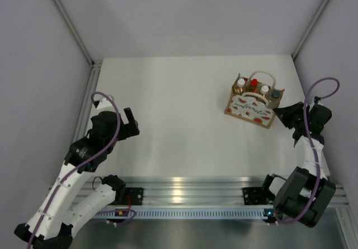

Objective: Take the personal care products out of the canvas bag

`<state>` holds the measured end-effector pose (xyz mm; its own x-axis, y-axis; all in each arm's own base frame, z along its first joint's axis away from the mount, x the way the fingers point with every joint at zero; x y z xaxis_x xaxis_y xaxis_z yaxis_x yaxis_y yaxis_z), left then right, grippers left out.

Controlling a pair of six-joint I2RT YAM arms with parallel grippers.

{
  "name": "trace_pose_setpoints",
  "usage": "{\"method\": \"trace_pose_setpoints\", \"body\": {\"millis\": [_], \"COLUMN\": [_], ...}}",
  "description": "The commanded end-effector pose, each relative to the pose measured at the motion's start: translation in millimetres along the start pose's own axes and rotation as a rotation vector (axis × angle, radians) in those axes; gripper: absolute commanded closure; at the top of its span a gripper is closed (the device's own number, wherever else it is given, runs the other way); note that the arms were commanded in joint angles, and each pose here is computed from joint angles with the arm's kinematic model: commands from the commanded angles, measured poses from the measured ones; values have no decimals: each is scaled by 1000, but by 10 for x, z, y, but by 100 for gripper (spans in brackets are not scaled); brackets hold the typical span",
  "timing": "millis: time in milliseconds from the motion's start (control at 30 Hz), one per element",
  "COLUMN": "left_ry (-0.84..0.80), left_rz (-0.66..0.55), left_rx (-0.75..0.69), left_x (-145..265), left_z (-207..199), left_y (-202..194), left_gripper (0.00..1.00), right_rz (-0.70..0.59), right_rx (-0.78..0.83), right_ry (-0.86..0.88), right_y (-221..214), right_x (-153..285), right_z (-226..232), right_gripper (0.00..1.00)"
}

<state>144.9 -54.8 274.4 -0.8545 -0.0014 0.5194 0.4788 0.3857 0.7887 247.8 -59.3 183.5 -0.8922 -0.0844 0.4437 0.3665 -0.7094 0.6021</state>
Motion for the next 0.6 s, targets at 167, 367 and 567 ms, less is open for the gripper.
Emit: {"method": "trace_pose_setpoints", "body": {"millis": [167, 367, 567], "left_ry": [-275, -367, -459], "left_rz": [101, 212, 219], "left_rx": [149, 63, -97], "left_x": [-112, -411, -603], "left_z": [-749, -1491, -2436], "left_y": [317, 265, 278], "left_gripper": [2, 2, 2], "right_rz": [82, 96, 105], "right_rx": [14, 17, -7], "right_ry": [-125, -137, -151], "right_y": [-311, -367, -462], "right_x": [-111, -143, -162], "right_z": [-346, -411, -481], "right_gripper": [92, 100, 100]}}
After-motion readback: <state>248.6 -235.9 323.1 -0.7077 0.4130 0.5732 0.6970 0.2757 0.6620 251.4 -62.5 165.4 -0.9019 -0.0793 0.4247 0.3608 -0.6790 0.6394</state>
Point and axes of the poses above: each gripper's point midway between its finger pads, its own x axis back along the fingers, its own z axis along the line the jaws close on, y = z × x, the point moved 8 cm from there along x, back along the fingers, and after that the axes turned 8 degrees about x, right-handed, at the moved point
